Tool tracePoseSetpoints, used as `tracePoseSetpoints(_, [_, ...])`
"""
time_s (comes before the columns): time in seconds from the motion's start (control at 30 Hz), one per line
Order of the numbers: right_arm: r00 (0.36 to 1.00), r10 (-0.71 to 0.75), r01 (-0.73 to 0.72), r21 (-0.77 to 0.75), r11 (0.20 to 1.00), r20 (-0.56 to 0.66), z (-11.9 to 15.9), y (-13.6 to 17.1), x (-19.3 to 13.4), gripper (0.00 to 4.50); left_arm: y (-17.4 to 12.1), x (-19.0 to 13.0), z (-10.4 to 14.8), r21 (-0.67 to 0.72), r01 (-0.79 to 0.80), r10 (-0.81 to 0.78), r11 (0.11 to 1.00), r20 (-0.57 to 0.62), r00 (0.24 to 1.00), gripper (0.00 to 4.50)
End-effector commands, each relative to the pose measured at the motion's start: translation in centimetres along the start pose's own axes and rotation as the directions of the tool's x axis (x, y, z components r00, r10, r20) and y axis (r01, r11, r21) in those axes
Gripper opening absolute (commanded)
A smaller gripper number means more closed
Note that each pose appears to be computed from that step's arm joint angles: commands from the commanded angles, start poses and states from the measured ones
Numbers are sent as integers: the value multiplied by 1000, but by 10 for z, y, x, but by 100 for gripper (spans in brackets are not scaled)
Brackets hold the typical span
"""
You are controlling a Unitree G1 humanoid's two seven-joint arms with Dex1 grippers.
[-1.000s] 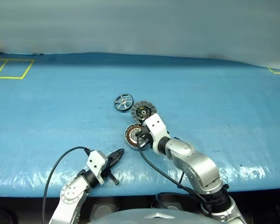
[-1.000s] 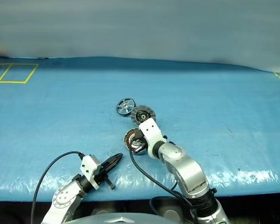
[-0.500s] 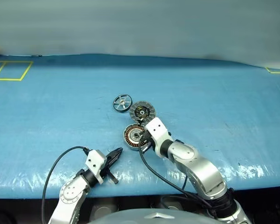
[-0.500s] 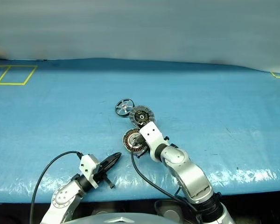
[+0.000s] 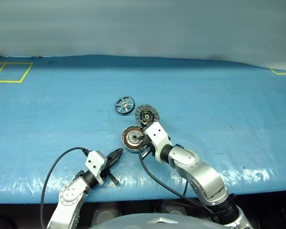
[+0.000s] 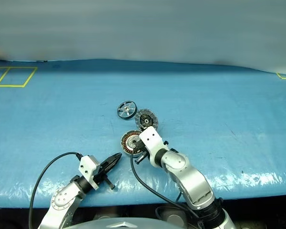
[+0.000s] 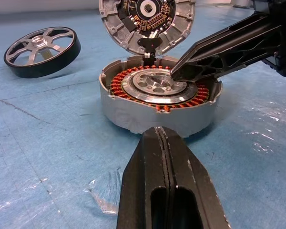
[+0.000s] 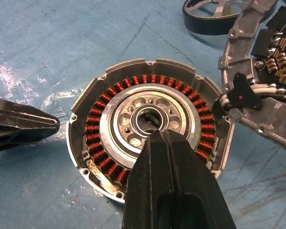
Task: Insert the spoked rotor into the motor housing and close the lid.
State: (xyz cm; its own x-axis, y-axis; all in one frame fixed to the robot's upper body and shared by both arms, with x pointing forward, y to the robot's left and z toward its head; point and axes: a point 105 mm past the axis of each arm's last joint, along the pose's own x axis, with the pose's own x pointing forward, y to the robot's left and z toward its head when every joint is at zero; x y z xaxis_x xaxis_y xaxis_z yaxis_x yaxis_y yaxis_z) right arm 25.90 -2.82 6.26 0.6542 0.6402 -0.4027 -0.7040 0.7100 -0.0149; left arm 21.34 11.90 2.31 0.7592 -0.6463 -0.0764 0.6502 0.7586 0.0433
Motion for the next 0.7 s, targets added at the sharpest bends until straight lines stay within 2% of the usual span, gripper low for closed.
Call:
tracePoseSetpoints(0.03, [997,-5,7,-28,1000,74,19,-1,-7,2,1,0,12,15,-7,6,1000,41,999,0])
tracePoseSetpoints(0.3, [995,-5,12,-67,998,95,29,-1,-20,2,1,0,13,18,-2,2,1000,46,999,0])
tracePoseSetpoints(0.7, [996,3,2,-49,999,91,22,6,3,2,4,0,13,22,-17,15,1000,52,999,0])
